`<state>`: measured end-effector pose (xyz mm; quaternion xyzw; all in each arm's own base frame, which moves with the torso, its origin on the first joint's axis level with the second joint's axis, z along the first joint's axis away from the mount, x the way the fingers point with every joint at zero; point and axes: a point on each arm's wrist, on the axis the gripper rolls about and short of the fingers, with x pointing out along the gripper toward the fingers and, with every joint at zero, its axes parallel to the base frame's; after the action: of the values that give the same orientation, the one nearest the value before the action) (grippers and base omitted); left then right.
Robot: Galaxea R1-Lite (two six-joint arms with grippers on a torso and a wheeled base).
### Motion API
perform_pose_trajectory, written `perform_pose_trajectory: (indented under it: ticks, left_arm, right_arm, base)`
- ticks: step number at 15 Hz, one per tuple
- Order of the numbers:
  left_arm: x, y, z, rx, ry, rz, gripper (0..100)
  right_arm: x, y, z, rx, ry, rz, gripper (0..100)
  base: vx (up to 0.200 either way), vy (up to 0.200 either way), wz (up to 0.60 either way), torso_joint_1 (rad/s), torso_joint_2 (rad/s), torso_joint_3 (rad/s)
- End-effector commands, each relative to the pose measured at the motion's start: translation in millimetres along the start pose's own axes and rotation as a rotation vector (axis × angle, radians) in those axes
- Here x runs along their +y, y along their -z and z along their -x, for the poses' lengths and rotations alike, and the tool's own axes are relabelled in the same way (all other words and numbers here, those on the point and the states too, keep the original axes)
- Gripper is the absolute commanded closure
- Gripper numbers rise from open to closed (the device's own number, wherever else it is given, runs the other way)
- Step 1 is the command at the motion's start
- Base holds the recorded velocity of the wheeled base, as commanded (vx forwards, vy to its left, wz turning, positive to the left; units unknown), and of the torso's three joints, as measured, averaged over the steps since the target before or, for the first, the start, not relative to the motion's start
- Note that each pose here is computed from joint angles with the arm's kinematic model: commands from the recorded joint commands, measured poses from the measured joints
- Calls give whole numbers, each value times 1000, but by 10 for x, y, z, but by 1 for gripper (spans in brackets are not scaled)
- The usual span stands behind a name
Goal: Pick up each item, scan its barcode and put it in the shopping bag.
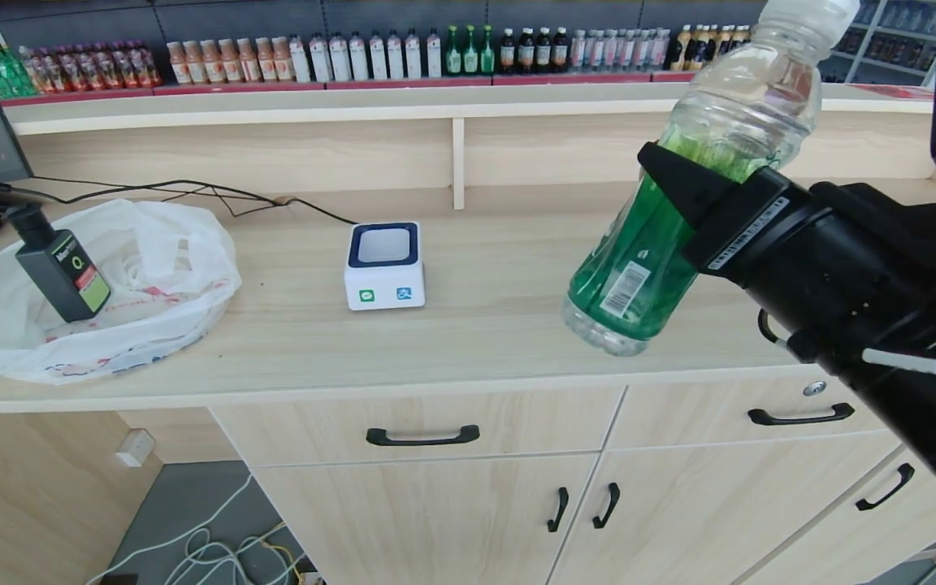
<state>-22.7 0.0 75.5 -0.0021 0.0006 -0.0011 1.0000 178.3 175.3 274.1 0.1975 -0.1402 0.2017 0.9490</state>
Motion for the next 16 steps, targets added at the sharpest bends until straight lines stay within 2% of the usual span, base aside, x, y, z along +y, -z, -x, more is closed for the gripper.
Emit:
perform_pose_trajectory:
  ticks: [1,8,13,16]
  left_arm:
    - [0,0,0,0,1,0,0]
    - [0,0,0,0,1,0,0]
    - [0,0,0,0,-1,0,0]
    - [0,0,0,0,-1,0,0]
  right_arm:
    - [78,6,65,10,-34,-30,100]
    - [249,-35,8,-5,-85,-143,100]
    - [523,-57,47,6,-175,-219,100]
    - [775,-124,122,13,-259,-273,100]
  base:
    - [0,0,0,0,0,0]
    - [0,0,0,0,0,0]
    - [0,0,0,0,0,0]
    - [0,0,0,0,0,0]
